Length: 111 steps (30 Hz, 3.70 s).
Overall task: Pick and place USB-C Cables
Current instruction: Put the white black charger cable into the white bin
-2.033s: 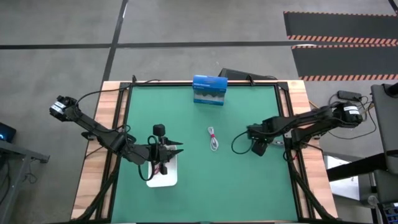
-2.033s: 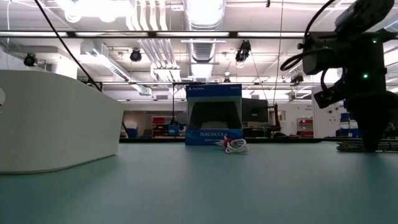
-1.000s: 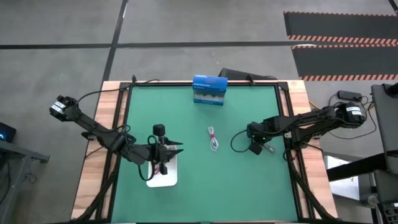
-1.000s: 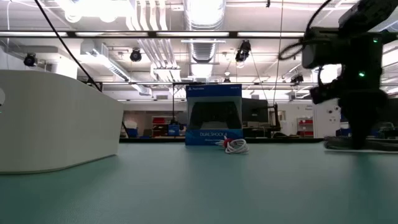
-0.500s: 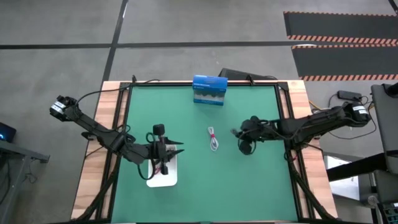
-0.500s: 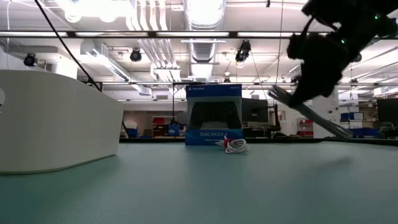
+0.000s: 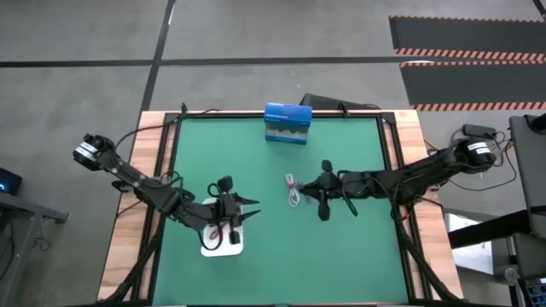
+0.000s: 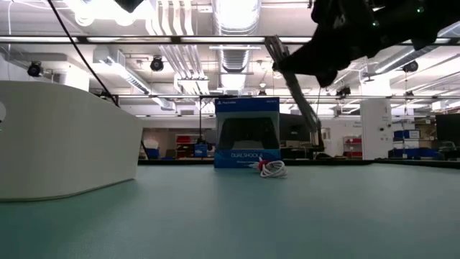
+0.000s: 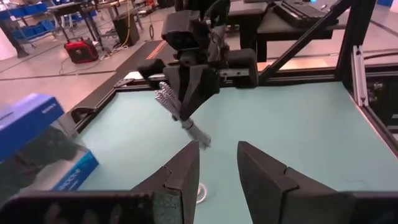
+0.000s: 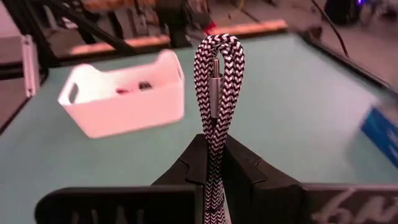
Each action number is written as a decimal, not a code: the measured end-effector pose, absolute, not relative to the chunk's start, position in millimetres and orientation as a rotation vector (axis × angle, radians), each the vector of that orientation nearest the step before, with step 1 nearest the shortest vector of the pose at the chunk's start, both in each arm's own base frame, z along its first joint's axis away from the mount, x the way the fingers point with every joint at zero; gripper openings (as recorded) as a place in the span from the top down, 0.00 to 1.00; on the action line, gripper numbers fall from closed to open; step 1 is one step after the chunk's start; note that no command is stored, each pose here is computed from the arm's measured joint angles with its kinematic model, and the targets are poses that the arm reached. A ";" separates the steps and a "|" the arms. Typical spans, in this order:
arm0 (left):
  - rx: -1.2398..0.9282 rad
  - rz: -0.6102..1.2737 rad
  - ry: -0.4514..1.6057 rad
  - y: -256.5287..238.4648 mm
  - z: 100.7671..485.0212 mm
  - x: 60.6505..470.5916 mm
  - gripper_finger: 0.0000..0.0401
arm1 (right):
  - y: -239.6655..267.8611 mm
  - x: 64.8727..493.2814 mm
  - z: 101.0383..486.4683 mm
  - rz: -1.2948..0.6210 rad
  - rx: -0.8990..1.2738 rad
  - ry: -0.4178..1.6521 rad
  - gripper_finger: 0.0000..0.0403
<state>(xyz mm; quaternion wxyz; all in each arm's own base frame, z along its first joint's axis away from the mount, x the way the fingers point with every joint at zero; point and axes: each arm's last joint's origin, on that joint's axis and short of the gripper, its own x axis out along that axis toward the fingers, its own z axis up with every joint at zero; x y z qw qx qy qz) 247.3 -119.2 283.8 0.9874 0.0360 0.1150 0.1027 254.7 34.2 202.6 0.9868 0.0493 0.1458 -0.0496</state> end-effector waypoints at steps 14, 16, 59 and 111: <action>0.036 0.203 0.185 -135.6 258.3 276.2 0.77 | 61.1 280.3 181.7 0.071 -0.008 -0.049 0.96; 0.024 0.203 0.167 -137.2 256.9 279.1 0.77 | 62.2 282.2 181.9 0.095 -0.006 -0.118 0.96; -0.143 0.296 0.065 -124.2 211.0 333.4 0.47 | 65.8 288.4 173.0 0.159 0.034 -0.276 0.96; -0.230 0.364 0.335 -119.3 231.1 326.7 0.94 | 62.5 277.1 198.3 0.152 0.096 -0.111 0.62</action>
